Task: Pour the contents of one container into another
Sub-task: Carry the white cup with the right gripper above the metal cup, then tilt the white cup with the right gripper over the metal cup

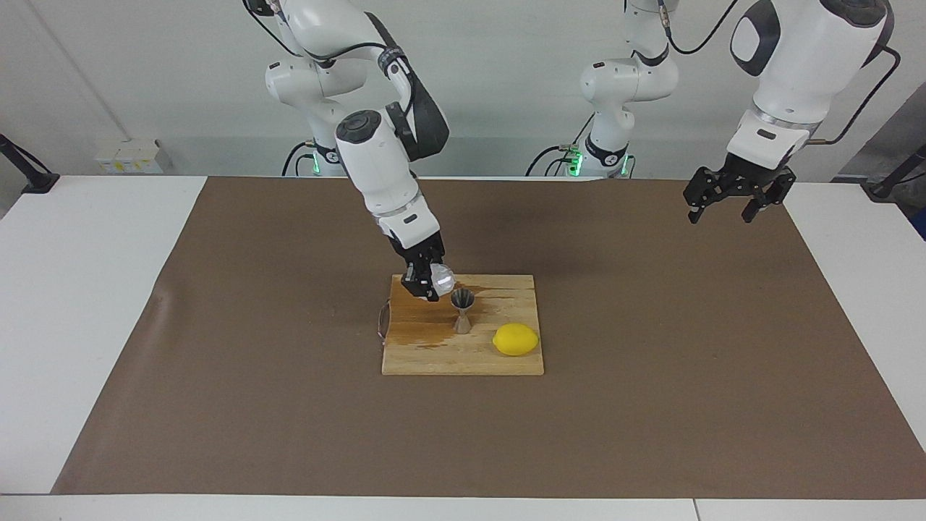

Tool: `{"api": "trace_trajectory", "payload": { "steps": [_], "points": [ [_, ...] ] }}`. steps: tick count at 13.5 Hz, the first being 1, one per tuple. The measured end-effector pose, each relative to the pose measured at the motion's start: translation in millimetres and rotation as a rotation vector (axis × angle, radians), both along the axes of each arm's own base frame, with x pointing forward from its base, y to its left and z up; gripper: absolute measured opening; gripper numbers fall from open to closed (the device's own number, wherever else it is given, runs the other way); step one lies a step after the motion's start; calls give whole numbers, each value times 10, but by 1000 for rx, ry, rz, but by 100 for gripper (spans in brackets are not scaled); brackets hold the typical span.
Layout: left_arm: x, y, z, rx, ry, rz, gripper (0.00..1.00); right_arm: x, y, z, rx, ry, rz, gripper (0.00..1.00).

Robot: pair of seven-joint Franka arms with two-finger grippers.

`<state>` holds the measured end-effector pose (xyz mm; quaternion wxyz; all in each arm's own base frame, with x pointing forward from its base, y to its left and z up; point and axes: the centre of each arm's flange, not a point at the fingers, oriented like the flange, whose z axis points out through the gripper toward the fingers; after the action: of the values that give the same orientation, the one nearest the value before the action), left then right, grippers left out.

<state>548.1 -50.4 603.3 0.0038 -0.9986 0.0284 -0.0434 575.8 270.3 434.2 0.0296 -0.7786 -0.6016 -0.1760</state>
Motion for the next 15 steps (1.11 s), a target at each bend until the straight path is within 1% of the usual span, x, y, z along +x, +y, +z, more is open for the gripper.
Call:
{"api": "trace_trajectory", "payload": {
  "steps": [6, 15],
  "points": [
    [-1, 0, -1, 0, 1, 0, 100, -56, 149, -11, -85, -43, -15, 51],
    [-1, 0, -1, 0, 1, 0, 100, -32, 163, -45, -75, -55, -27, 51]
  ]
}}
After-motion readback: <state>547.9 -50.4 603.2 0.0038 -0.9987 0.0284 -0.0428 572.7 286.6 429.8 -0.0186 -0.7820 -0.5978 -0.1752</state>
